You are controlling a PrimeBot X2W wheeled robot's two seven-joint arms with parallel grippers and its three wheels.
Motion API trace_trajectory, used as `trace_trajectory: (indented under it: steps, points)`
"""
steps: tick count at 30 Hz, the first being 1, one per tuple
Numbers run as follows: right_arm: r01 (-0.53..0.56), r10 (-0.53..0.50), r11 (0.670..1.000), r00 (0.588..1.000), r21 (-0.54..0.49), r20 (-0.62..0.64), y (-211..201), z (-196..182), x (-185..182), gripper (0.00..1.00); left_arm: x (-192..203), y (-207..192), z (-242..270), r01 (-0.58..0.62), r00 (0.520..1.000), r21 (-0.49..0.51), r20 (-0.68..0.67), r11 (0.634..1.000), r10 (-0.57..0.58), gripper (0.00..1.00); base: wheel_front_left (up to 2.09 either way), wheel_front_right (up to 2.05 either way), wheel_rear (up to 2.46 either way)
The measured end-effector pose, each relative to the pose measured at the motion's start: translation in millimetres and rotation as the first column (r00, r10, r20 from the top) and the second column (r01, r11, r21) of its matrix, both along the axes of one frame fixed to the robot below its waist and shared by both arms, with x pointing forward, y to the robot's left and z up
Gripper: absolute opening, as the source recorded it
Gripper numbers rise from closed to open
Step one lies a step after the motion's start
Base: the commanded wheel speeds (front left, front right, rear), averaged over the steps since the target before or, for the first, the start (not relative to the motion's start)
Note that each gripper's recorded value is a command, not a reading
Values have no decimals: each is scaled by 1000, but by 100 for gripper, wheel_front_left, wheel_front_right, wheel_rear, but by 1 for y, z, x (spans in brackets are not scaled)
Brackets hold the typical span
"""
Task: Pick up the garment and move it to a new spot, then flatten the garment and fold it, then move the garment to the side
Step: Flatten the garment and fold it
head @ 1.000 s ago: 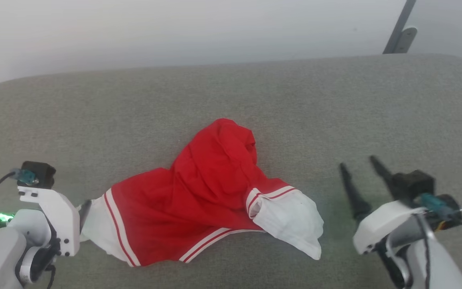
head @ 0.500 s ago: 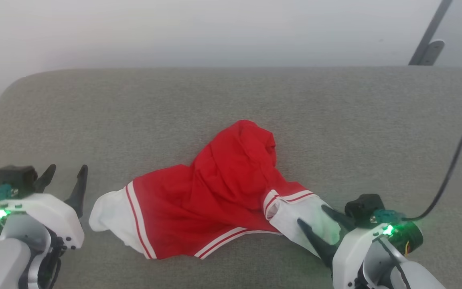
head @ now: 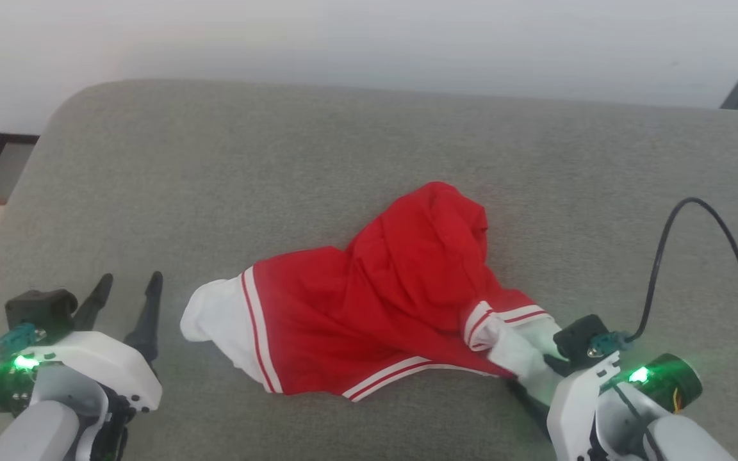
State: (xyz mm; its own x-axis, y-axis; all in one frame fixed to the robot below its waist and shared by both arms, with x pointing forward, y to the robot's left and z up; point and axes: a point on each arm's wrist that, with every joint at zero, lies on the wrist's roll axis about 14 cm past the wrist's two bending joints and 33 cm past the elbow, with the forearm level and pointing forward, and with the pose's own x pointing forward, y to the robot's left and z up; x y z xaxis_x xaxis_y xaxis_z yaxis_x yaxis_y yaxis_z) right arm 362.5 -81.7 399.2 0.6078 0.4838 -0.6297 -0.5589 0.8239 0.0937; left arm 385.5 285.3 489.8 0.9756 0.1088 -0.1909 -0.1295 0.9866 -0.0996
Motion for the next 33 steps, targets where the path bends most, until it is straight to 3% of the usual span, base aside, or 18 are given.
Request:
trace_trajectory:
  steps: [1,2,3,11,15,19,23,26,27,30,32,33]
  points:
    - [-5,5,1000,1000,-8,1,0,-1,2,50,-2,1,-2,-5,1000,-2,-6,1000,5,100,0,0,0]
    - [-5,5,1000,1000,-7,-2,2,-2,4,17,-3,1,-4,-10,1000,-4,-11,1000,10,100,0,0,0]
    - [-5,4,1000,1000,-5,-9,3,-3,5,0,-4,2,-5,-15,1000,-6,-12,1000,15,100,0,0,0]
    - [53,-51,994,999,101,-18,6,17,18,0,-7,3,-7,-25,1000,-22,-8,999,25,100,0,0,0]
    - [128,-131,978,991,162,12,-9,40,35,0,-7,1,-7,-16,1000,-22,-6,1000,16,100,0,0,0]
    - [227,-240,940,971,254,20,-24,56,55,0,-9,-1,-8,-9,1000,-26,-7,1000,9,100,0,0,0]
    - [308,-330,912,943,270,41,-44,62,77,0,-11,-3,-9,-2,1000,-27,-10,1000,1,100,0,0,0]
    - [318,-346,916,935,243,80,-49,64,92,0,-11,-3,-8,3,1000,-24,-9,1000,-3,100,0,0,0]
    - [320,-347,919,933,230,89,-49,63,97,5,-11,-3,-8,4,1000,-25,-8,1000,-5,100,0,0,0]
    - [332,-353,921,933,204,75,-49,54,105,9,-12,-4,-9,6,1000,-26,-11,1000,-6,100,0,0,0]
    - [338,-355,921,933,195,61,-48,49,107,20,-13,-4,-10,7,1000,-26,-15,1000,-8,100,0,0,0]
    - [345,-360,919,932,191,47,-47,45,110,20,-13,-4,-11,7,1000,-27,-18,1000,-7,100,0,0,0]
